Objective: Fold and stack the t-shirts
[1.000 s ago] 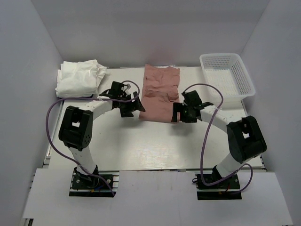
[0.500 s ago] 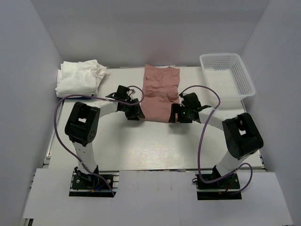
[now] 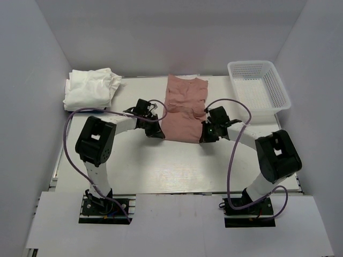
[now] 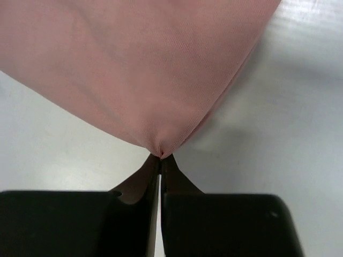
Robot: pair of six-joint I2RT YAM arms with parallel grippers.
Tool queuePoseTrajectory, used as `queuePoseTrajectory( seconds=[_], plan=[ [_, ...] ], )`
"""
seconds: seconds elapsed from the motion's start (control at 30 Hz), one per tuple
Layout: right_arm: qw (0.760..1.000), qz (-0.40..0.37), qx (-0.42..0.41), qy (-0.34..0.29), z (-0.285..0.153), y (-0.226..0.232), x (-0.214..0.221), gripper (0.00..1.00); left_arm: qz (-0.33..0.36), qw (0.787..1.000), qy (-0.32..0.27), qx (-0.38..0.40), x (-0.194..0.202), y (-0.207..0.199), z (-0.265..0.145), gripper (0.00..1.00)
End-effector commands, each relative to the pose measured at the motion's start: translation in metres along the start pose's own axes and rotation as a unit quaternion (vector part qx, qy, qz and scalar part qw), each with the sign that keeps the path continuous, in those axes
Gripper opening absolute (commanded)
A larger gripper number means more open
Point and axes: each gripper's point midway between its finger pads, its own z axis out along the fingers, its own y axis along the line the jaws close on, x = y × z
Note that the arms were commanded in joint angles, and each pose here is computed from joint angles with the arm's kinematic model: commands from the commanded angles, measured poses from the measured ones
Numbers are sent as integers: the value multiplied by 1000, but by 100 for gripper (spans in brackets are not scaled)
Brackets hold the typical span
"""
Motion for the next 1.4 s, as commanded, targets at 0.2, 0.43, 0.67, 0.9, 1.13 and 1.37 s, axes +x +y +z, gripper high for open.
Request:
queuePoseTrajectory(
  seconds=[0.2,0.43,0.67,0.9,1.13,1.37],
  plan=[
    [999,-18,-39,23,-111,28,34,0,30,999,-3,39,48,-38,-89,0],
    [996,-23,-82,12,-156,56,14,0,63,992,-68,82,30,-87,-155,0],
    [997,-23,-53,-50,-176,49,-33,0,68,985,-119,106,2,-107,-175,0],
    [995,-11,-82,-64,-175,52,-54,0,60,976,-184,102,-42,-124,-183,0],
    [993,-2,-104,-58,-161,48,-82,0,51,973,-212,76,-71,-119,-174,0],
    [987,4,-132,-89,-153,47,-121,0,39,969,-243,29,-108,-111,-169,0]
  ],
)
